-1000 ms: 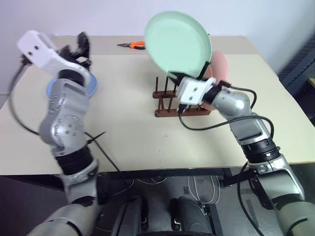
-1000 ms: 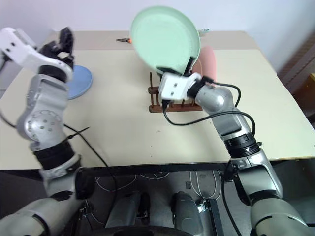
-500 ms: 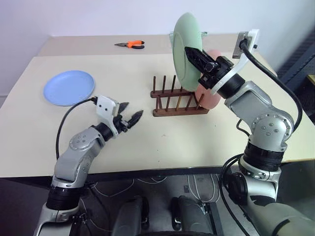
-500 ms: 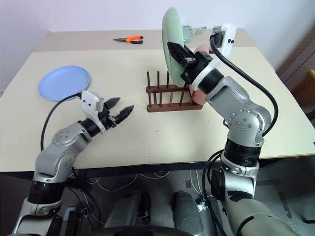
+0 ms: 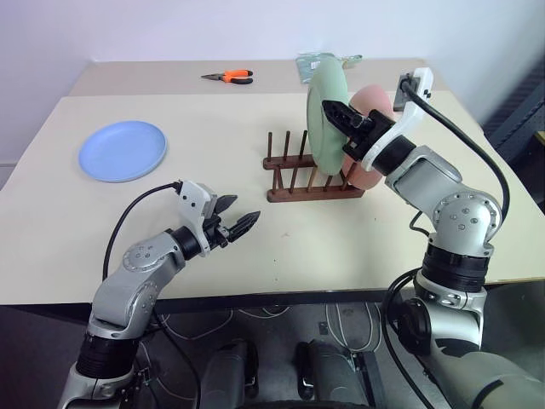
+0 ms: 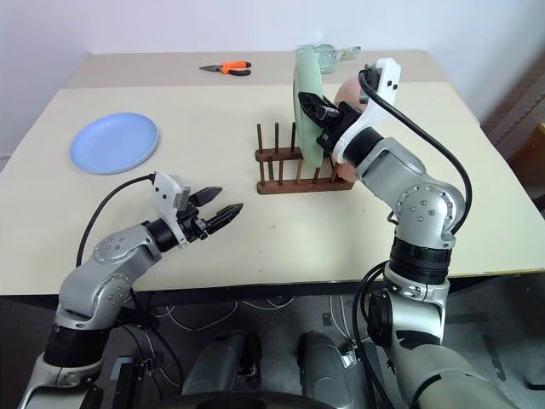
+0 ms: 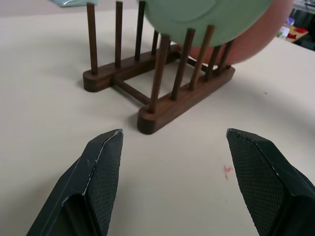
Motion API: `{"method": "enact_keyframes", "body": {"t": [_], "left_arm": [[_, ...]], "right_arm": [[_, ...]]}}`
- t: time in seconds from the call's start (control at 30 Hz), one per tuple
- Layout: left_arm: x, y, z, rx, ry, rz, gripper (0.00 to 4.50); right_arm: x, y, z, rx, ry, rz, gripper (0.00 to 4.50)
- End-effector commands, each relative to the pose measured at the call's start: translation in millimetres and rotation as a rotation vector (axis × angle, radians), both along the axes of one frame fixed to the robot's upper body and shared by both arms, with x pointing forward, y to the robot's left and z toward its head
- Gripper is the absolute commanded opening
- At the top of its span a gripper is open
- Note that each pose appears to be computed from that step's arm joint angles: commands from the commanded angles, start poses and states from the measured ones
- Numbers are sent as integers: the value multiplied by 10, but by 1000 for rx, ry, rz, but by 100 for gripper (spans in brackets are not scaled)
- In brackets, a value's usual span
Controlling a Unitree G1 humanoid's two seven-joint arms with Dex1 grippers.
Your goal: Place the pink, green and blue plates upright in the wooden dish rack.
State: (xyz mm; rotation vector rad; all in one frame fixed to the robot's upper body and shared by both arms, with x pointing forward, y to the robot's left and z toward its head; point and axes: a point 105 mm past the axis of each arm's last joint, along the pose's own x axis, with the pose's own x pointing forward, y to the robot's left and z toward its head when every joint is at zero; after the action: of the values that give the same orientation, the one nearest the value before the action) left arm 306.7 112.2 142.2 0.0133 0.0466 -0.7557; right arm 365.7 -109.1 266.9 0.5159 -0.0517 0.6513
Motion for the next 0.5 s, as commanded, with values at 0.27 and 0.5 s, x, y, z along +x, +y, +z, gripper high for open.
{"method": "enact_keyframes", "body": {"t": [0.27, 0.5], "left_arm": [[213, 254, 230, -134, -52, 218, 450], [656, 1322, 516, -334, -61, 867, 450]], "right_arm": [[-26, -7, 453, -232, -355, -122, 307], [-218, 28, 878, -506, -779, -219, 307]]}}
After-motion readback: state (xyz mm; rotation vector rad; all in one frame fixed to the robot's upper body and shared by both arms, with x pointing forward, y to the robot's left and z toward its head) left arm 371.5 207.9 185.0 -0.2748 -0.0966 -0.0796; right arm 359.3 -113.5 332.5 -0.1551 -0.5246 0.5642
